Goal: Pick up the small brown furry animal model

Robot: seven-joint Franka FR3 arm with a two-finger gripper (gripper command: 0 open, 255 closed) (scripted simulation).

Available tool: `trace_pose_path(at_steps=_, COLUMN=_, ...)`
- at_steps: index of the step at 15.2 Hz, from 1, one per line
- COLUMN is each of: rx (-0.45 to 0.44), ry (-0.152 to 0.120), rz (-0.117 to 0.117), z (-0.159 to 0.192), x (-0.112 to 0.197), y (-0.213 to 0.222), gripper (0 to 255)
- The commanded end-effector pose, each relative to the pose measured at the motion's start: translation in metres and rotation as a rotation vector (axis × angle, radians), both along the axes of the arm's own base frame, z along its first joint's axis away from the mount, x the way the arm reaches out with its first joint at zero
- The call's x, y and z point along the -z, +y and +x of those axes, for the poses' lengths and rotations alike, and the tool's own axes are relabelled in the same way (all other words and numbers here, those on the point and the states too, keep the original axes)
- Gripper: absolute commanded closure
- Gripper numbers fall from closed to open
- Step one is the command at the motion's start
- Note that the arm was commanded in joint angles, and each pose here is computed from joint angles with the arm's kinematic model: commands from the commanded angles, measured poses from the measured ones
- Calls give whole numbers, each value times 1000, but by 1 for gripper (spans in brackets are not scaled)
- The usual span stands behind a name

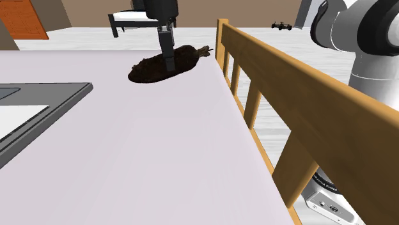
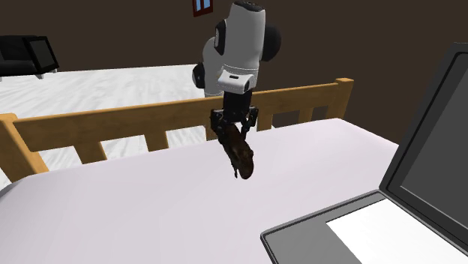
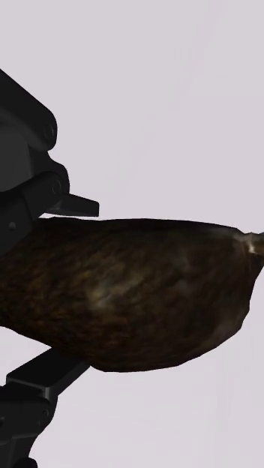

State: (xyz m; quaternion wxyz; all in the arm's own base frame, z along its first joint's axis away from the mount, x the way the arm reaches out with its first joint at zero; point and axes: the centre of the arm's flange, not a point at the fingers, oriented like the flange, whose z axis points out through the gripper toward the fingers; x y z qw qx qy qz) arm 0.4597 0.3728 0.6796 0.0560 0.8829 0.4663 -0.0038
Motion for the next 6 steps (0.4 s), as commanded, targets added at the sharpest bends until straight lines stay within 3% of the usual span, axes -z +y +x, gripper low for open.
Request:
trace_pose_path(at_steps=1, rx=0, ry=0, rz=0, z=1, x=-10, y=0, gripper=255)
trace_pose_path(at_steps=6, rx=0, ry=0, rz=0, z=1, x=-27, y=0, gripper=255)
